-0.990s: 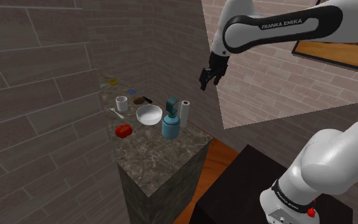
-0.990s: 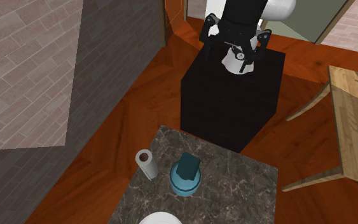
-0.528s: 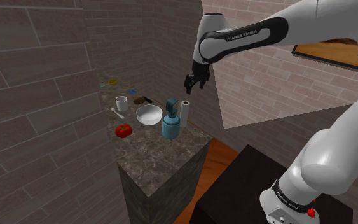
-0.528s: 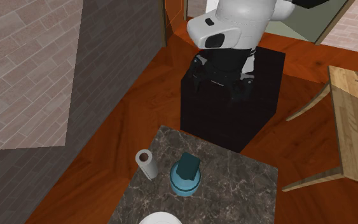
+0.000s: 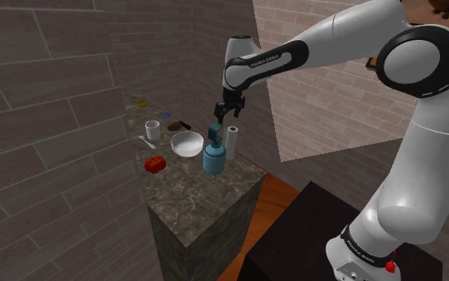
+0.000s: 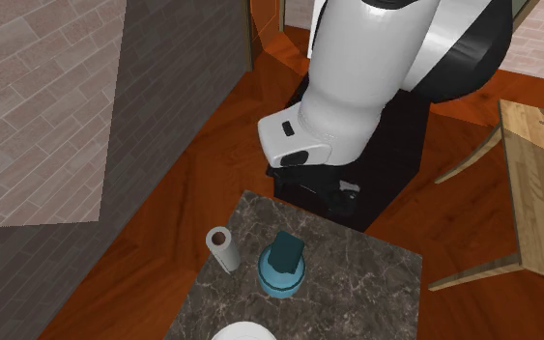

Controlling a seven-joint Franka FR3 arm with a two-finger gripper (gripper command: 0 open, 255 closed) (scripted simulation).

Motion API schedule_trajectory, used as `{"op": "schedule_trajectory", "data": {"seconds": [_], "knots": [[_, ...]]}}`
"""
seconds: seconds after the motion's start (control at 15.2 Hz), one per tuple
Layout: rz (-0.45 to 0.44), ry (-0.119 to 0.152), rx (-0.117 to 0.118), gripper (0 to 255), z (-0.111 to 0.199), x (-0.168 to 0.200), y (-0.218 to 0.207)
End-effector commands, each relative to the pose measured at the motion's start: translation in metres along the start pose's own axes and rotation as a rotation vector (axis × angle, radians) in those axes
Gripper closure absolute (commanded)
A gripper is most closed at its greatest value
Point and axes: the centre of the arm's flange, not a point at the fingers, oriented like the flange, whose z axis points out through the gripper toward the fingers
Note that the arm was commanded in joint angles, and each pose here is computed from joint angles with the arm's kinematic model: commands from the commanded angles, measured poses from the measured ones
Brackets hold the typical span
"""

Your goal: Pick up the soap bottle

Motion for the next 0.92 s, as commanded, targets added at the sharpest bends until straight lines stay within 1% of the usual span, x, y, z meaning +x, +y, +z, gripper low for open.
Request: {"op": "schedule_trajectory", "data": {"seconds": [0.0,0.13,0.2,0.66,0.79,0.86], "knots": [[0.002,-0.006,-0.004,0,0.021,0.021,-0.005],[0.004,-0.012,-0.007,0,0.040,0.041,-0.008],[0.005,-0.013,-0.008,0,0.042,0.043,-0.009],[0.005,-0.013,-0.008,0,0.082,0.040,-0.011],[0.005,-0.013,-0.008,0,0.082,0.040,-0.011],[0.005,-0.013,-0.008,255,0.082,0.040,-0.011]]}}
